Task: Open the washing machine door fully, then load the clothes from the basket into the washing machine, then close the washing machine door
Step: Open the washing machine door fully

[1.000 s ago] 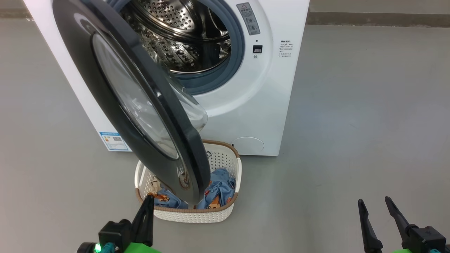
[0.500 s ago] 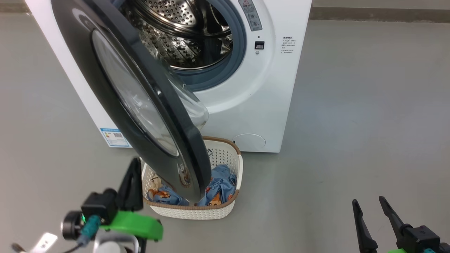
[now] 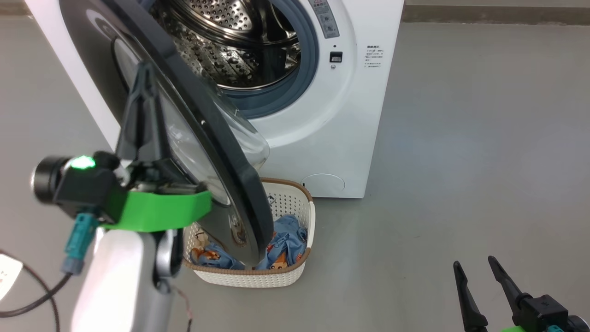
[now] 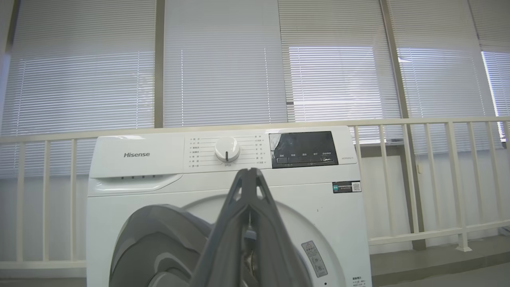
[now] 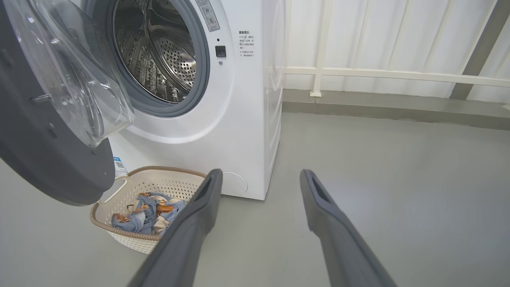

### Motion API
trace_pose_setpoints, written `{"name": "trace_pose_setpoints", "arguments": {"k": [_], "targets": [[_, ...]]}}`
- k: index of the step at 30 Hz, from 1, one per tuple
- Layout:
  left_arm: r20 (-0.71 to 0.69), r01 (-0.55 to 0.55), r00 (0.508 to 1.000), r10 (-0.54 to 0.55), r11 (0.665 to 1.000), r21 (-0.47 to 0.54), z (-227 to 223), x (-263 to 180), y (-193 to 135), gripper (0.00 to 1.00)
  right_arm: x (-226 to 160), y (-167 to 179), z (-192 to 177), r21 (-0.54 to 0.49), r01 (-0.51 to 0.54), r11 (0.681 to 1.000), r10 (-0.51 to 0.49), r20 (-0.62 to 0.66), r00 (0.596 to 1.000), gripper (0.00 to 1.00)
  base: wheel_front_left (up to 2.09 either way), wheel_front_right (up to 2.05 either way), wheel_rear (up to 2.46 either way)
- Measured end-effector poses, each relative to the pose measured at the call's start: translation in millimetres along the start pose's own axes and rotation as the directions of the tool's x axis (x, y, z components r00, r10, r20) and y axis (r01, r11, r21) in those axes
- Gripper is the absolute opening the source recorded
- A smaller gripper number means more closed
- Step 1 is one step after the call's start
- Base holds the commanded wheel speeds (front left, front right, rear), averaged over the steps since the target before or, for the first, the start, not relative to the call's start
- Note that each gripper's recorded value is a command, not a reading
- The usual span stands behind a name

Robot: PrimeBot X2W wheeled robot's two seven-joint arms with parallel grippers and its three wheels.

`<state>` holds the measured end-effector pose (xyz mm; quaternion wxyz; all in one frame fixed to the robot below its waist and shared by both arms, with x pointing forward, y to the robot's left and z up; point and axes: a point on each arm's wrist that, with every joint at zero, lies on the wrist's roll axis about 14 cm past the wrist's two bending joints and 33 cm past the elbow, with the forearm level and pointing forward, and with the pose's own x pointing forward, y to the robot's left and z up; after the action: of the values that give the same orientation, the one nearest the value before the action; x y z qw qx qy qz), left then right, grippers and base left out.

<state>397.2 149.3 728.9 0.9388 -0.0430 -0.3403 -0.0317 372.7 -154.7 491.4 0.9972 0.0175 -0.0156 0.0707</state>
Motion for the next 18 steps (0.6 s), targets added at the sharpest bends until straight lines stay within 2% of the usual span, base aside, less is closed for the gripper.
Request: {"name": "trace_pose_setpoints", "arguments": {"k": [5,11,14,18], "targets": [[0.082,0.179,0.981,-0.173,0.982,-0.062,25.5,7.8,-59.9,0.00,-1.7,-0.8,1.8,0.000,0.003,1.000,-0.003,0.005,1.000,1.00,0.00,0.00,0.00],[0.016,0.381,0.922,-0.388,0.896,-0.230,17.7,-13.4,-135.8,0.00,-4.1,1.2,2.5,0.001,-0.001,1.000,0.001,0.007,1.000,1.00,0.00,0.00,0.00],[-0.044,0.439,0.881,-0.471,0.849,-0.294,7.1,-28.4,-163.6,0.00,-5.9,2.1,2.9,0.002,-0.003,1.000,0.003,0.008,1.000,1.00,0.00,0.00,0.00],[-0.117,0.446,0.856,-0.504,0.833,-0.327,-8.1,-41.8,-178.6,0.00,-8.3,0.7,4.5,0.001,0.002,1.000,-0.002,0.013,1.000,1.00,0.00,0.00,0.00]]}}
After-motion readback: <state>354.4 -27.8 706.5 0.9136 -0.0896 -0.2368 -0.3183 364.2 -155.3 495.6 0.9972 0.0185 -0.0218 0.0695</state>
